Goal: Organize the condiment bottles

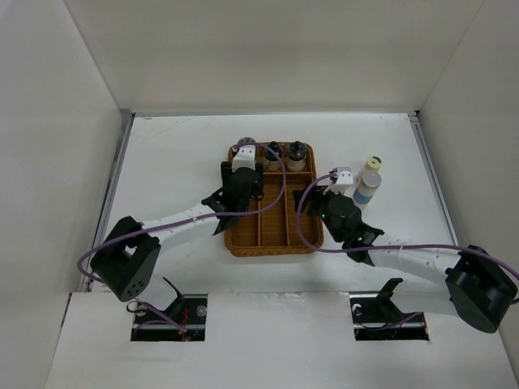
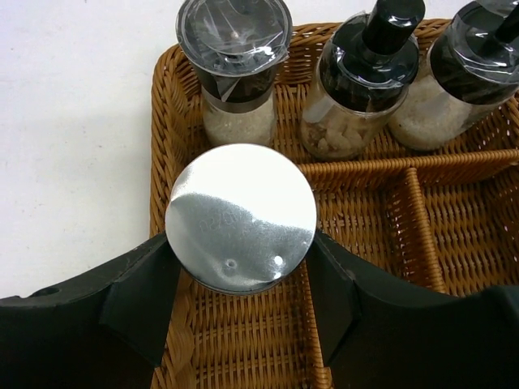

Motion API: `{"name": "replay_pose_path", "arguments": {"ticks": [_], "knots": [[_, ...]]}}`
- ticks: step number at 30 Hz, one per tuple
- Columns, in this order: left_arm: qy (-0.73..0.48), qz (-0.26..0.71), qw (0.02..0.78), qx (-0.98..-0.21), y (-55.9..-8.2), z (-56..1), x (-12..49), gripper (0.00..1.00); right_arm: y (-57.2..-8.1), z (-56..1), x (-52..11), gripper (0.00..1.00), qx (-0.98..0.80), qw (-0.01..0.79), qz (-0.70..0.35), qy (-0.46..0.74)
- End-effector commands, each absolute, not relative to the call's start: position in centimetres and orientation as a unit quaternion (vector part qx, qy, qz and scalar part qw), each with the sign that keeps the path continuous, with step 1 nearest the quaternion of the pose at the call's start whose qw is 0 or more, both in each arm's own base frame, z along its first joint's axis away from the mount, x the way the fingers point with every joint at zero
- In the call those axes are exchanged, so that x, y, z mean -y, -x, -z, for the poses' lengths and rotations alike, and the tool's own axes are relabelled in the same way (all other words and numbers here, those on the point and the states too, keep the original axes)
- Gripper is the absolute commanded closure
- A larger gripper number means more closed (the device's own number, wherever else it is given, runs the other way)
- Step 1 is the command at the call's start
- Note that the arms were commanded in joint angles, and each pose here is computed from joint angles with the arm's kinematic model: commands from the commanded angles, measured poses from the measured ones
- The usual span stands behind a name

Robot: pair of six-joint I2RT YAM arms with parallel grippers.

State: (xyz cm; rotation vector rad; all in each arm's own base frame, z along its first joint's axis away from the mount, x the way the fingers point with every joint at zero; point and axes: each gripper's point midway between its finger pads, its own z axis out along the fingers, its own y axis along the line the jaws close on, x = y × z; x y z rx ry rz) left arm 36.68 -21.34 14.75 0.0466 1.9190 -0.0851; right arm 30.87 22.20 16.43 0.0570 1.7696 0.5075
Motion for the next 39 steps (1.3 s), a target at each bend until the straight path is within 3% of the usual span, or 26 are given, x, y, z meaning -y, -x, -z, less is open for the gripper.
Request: {"name": "replay_pose_path", "arguments": {"ticks": [1, 8, 14, 17, 21, 24, 27, 31, 39], "knots": [[0.003, 0.039, 0.613, -0.789, -37.6, -17.1, 21.4, 0.40, -31.4, -18.0, -22.4, 0.21, -0.746, 0.621, -0.236, -0.037], [0.014, 0.046, 0.622, -0.782, -37.3, -18.2, 20.9, 0.17, -31.2, -18.3, -22.3, 0.16, -0.744, 0.623, -0.238, -0.038], [0.026, 0.073, 0.641, -0.763, -36.5, -20.7, 20.4, 0.13, -31.2, -18.7, -22.3, 0.22, -0.742, 0.626, -0.238, -0.035], [0.040, 0.094, 0.658, -0.746, -35.5, -22.5, 19.4, 0.13, -31.3, -19.0, -22.3, 0.38, -0.742, 0.627, -0.234, -0.030], [0.071, 0.123, 0.680, -0.719, -34.0, -24.2, 17.5, 0.14, -30.9, -20.4, -22.8, 0.70, -0.742, 0.625, -0.240, -0.024], [0.107, 0.149, 0.686, -0.704, -32.6, -23.9, 15.9, 0.21, -30.7, -22.0, -22.3, 0.77, -0.737, 0.632, -0.238, -0.031], [0.155, 0.177, 0.678, -0.696, -31.3, -22.2, 14.2, 0.27, -30.4, -24.0, -20.7, 0.73, -0.728, 0.642, -0.234, -0.053], [0.209, 0.193, 0.663, -0.693, -30.2, -19.2, 11.8, 0.34, -30.8, -26.6, -17.4, 0.53, -0.716, 0.661, -0.209, -0.083], [0.262, 0.200, 0.659, -0.676, -29.0, -16.4, 8.1, 0.34, -32.2, -23.5, -5.2, 0.15, -0.758, 0.624, 0.053, -0.180]]}}
